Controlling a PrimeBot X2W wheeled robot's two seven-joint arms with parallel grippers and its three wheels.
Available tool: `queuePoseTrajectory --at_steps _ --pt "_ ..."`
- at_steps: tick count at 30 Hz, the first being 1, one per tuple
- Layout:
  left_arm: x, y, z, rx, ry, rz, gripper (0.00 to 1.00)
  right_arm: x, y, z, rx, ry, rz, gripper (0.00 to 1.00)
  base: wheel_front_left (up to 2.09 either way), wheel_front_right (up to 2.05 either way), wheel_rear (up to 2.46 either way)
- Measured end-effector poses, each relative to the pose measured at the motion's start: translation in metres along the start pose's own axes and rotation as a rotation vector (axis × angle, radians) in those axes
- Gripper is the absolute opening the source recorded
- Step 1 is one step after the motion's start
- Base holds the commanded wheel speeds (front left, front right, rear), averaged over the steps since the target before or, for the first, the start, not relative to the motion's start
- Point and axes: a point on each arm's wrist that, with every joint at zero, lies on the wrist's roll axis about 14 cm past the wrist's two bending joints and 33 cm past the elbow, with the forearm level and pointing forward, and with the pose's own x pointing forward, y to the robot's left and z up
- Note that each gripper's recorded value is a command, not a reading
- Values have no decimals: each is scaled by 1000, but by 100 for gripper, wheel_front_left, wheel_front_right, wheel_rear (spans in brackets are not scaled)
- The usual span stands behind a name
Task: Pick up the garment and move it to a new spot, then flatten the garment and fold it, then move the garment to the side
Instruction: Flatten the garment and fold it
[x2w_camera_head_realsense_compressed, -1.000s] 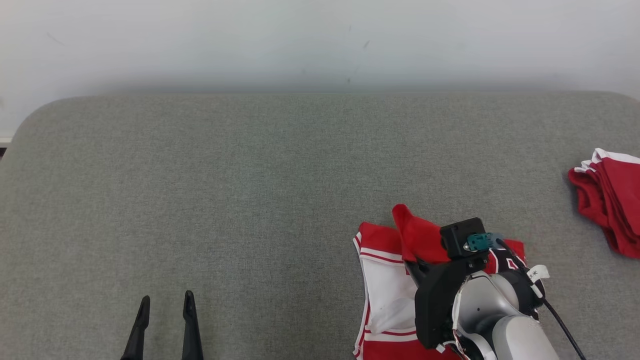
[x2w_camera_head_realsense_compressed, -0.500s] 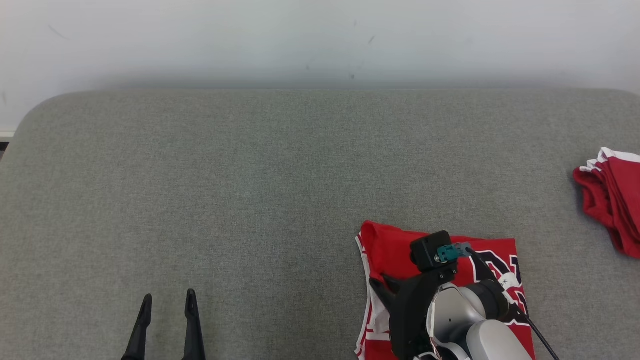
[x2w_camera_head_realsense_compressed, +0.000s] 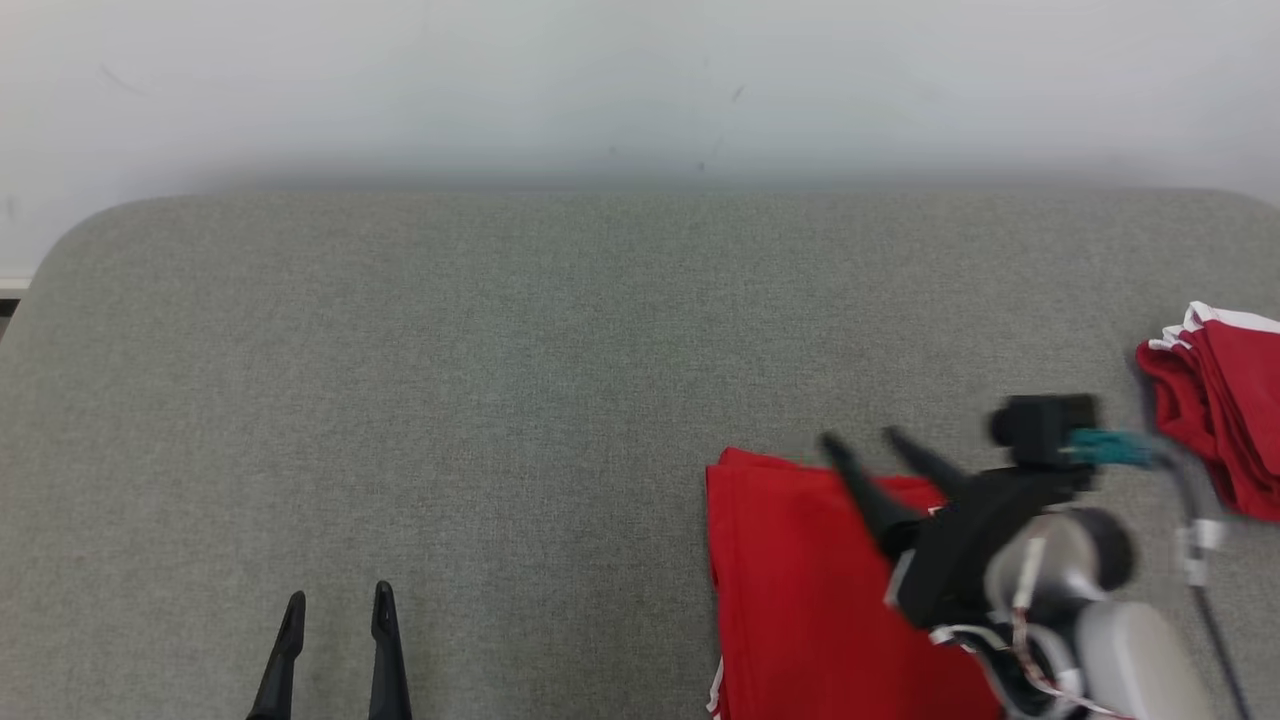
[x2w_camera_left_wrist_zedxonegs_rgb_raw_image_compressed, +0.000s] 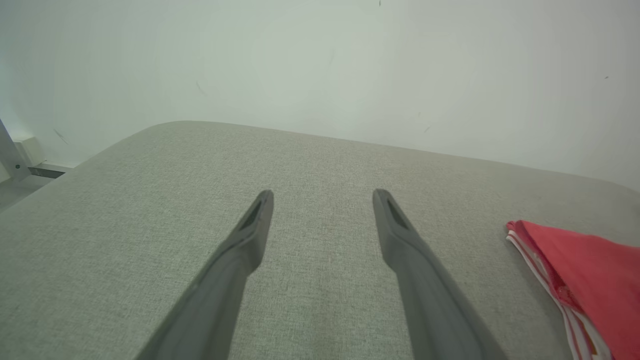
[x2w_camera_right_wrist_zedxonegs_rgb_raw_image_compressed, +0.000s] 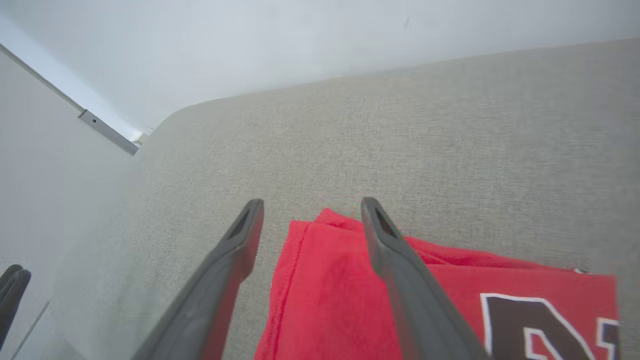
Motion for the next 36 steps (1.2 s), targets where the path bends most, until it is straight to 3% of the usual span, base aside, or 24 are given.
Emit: queuePoseTrajectory --at_steps 3,6,11,20,36 --pt "-2 -1 1 0 -4 -3 100 -17 -37 17 13 -83 -121 100 0 0 0" --pt "-4 -2 4 -1 -13 -7 100 -41 -73 32 -56 -164 -277 100 0 0 0" --pt "-10 -3 6 -2 -16 -11 100 -75 -102 29 -113 -255 -408 100 0 0 0" --pt "-19 -7 18 -3 -55 -24 100 -115 -98 6 -195 -402 -433 100 0 0 0" --pt "-25 16 8 -5 -27 36 100 -106 -75 -39 -158 -406 -319 100 0 0 0"
